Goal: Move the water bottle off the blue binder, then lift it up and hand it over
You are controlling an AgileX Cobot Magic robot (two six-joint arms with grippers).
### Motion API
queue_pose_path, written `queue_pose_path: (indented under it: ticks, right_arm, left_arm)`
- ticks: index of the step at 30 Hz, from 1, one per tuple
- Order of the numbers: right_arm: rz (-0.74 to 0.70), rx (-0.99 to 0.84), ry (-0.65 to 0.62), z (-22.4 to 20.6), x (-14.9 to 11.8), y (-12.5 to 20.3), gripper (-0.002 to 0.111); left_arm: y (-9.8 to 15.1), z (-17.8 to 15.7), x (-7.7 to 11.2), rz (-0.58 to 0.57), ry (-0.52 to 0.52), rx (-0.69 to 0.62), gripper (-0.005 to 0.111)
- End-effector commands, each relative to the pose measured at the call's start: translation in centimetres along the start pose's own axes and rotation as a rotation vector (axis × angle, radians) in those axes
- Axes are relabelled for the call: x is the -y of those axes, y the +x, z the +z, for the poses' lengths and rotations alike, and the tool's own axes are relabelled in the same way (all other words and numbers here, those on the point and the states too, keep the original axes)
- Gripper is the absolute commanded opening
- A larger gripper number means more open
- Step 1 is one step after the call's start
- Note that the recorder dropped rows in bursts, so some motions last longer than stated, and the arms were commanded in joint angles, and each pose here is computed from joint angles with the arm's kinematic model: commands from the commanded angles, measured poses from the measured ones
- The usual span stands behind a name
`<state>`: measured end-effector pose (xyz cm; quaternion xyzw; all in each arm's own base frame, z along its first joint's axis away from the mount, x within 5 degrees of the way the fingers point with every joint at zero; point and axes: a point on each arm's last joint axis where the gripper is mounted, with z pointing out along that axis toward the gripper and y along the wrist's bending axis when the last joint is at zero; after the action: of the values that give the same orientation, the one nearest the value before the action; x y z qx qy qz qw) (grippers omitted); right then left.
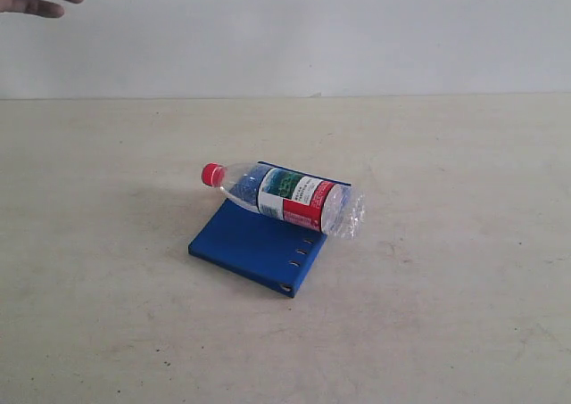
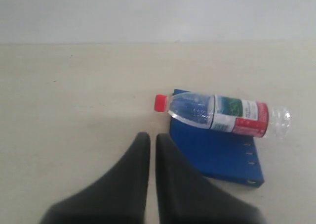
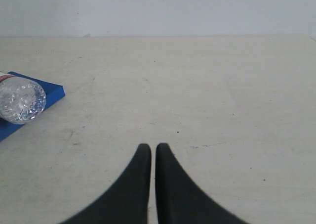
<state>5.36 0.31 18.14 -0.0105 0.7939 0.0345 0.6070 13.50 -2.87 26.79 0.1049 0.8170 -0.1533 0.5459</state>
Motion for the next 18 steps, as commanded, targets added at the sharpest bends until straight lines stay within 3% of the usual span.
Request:
queue_pose_path:
  ticks: [1,5,10,14,18]
  right_arm:
    - [-0.003,0.017,-0.003,0.0,0.0,-0.2,0.001]
    - [-0.003,0.017,-0.003,0.0,0.0,-0.2,0.001]
    - [-0.003,0.017,-0.003,0.0,0.0,-0.2,0.001]
    - [-0.003,0.017,-0.003,0.0,0.0,-0.2,0.001]
    - [-0.003,0.017,-0.003,0.0,0.0,-0.2,0.001]
  left_arm:
    - [-1.0,2.2,-0.8,0.156,0.031,-0.05,0.006]
    - [-2.1,4.6,-1.2,0.211,0.128,-0.02,0.021]
    - [-2.0,7.3,-0.8,0.463,0.347,0.01,0.048]
    - [-1.9,10.9,-0.9,0.463,0.429,-0.07,0.053]
    - [-1.2,14.2,-0.3,0.56,0.414,-0.179,0.053]
